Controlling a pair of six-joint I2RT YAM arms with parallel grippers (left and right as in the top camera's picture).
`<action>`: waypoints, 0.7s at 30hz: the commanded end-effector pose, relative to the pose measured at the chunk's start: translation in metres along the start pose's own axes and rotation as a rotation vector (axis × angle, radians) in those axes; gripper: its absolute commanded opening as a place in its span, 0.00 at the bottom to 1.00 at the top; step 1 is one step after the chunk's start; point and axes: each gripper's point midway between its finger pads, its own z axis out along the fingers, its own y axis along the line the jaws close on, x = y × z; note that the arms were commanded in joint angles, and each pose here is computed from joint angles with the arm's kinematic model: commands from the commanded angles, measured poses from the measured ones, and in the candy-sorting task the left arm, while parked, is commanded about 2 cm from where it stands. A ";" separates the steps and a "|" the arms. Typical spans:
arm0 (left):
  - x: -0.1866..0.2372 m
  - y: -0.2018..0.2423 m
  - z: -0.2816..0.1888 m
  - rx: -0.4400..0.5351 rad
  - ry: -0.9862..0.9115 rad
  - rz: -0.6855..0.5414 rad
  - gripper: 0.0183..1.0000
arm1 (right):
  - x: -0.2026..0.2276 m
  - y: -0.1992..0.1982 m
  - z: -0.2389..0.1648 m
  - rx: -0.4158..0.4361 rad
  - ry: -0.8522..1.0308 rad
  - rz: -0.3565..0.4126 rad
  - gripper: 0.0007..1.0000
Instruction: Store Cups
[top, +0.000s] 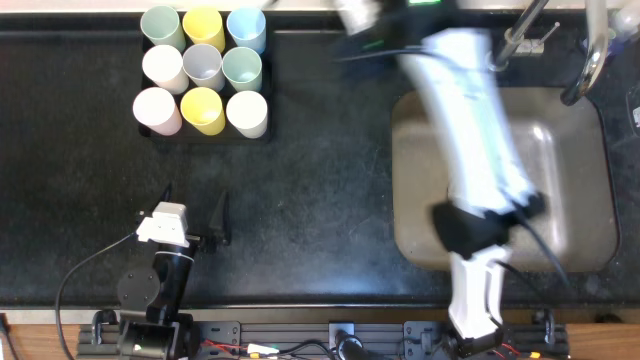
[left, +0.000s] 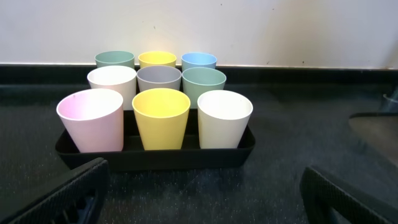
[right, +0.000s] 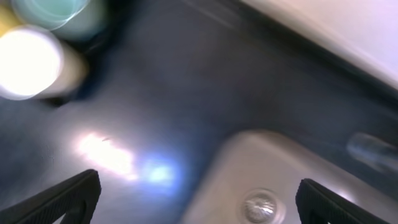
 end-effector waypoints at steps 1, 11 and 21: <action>0.000 -0.001 0.000 0.006 -0.005 -0.008 1.00 | 0.028 -0.065 -0.093 0.132 -0.142 0.235 1.00; 0.000 -0.001 0.000 0.006 -0.005 -0.008 1.00 | 0.182 -0.026 -0.116 0.080 -0.188 0.259 1.00; 0.000 -0.001 0.000 0.006 -0.005 -0.008 1.00 | 0.225 -0.033 -0.062 0.294 -0.997 0.245 1.00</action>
